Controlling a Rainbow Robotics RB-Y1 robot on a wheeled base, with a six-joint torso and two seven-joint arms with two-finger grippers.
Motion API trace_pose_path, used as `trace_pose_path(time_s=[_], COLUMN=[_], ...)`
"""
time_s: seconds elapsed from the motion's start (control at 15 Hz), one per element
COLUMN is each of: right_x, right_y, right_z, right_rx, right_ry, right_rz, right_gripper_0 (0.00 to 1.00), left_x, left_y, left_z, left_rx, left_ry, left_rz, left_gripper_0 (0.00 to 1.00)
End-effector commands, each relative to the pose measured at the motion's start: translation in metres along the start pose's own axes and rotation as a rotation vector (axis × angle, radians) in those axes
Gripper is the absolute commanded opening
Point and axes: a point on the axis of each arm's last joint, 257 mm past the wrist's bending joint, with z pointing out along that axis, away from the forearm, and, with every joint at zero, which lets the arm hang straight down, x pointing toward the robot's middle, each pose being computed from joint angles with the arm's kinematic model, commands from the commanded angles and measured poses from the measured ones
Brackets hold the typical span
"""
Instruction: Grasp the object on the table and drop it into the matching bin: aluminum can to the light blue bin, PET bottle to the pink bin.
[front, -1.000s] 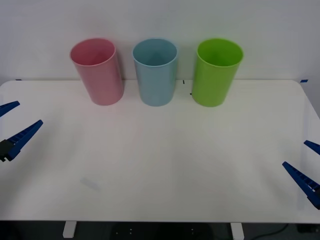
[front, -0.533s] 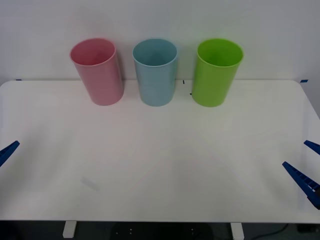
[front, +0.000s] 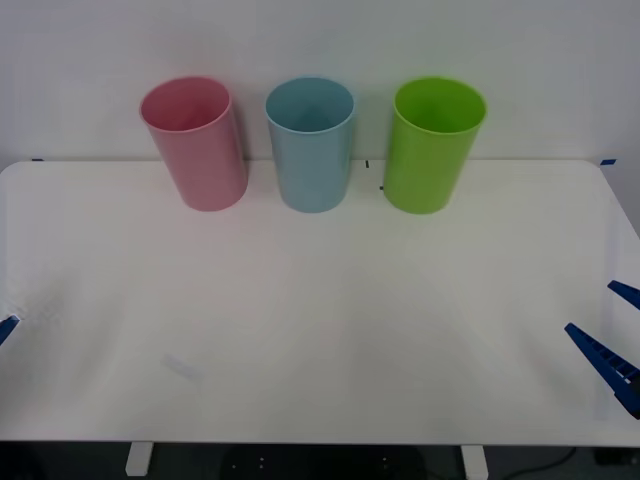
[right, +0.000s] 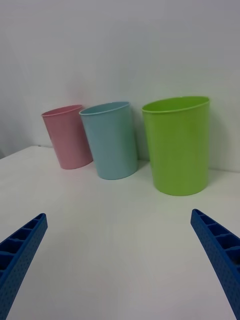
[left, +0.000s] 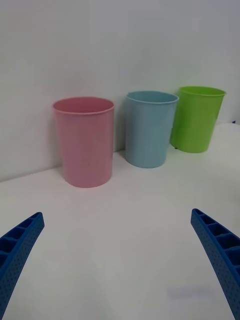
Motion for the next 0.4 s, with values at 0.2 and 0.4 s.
trace_pose_path(time_s=[0.2,0.4], right_x=[0.0,0.0], right_y=[0.0,0.0], right_z=[0.0,0.0], right_rx=[0.0,0.0], right_ry=[0.0,0.0], right_rz=[0.0,0.0], right_gripper_0=[1.0,1.0], left_x=[0.007,0.007], left_y=[-0.0033,-0.0033], left_z=[-0.0066,-0.0066], left_rx=[-0.004,-0.004], left_ry=[0.012,0.012], left_rz=[-0.017,-0.017], left_gripper_0=[1.0,1.0])
